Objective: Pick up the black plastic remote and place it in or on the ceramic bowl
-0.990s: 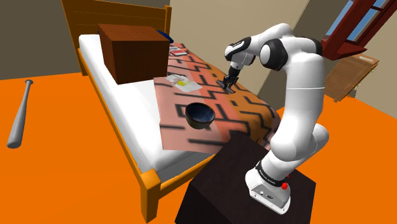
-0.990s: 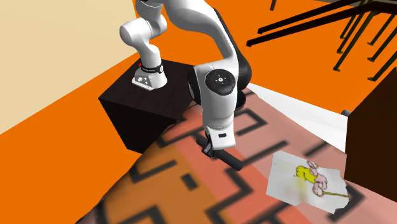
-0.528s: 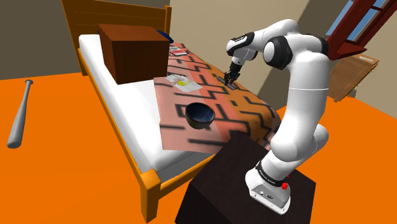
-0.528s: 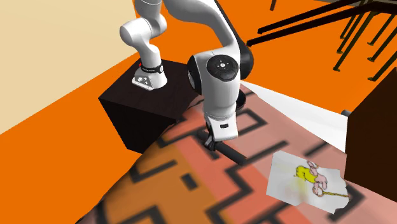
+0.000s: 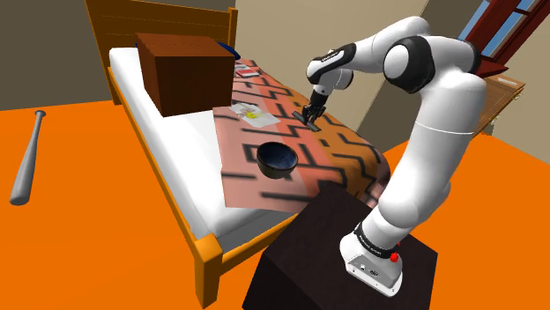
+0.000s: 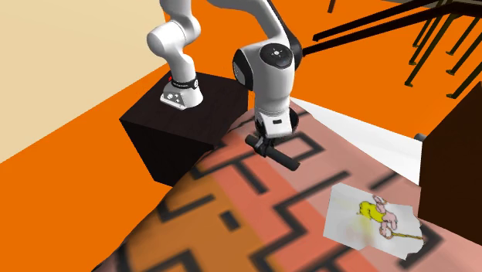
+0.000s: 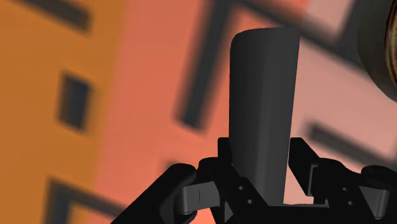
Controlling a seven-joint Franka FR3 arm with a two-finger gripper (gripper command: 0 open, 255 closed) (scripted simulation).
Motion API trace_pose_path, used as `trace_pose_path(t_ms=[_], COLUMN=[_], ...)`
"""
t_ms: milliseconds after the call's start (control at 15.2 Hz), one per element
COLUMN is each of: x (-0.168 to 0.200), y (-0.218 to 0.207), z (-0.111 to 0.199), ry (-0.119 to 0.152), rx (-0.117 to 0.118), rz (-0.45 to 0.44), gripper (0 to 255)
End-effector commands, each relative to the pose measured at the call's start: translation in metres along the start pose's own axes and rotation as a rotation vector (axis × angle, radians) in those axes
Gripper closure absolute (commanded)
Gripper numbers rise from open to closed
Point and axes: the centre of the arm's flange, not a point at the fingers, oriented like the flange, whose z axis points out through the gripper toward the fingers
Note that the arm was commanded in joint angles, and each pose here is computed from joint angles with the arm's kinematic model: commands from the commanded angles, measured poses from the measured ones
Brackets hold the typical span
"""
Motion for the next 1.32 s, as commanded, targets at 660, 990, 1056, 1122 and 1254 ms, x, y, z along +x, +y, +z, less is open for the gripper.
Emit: trace_pose_path(t_ms=[660, 990, 1056, 1122, 1254], x=[-0.069, -0.096, -0.102, -0.105, -0.105], y=[-0.143, -0.203, -0.215, -0.223, -0.222], z=[0.016, 0.023, 0.025, 0.026, 0.036], ry=[0.0, 0.0, 0.0, 0.0, 0.0], rx=[0.0, 0.0, 0.0, 0.0, 0.0], rz=[0.001, 0.001, 0.001, 0.001, 0.001], gripper=[255, 255, 255, 255, 255])
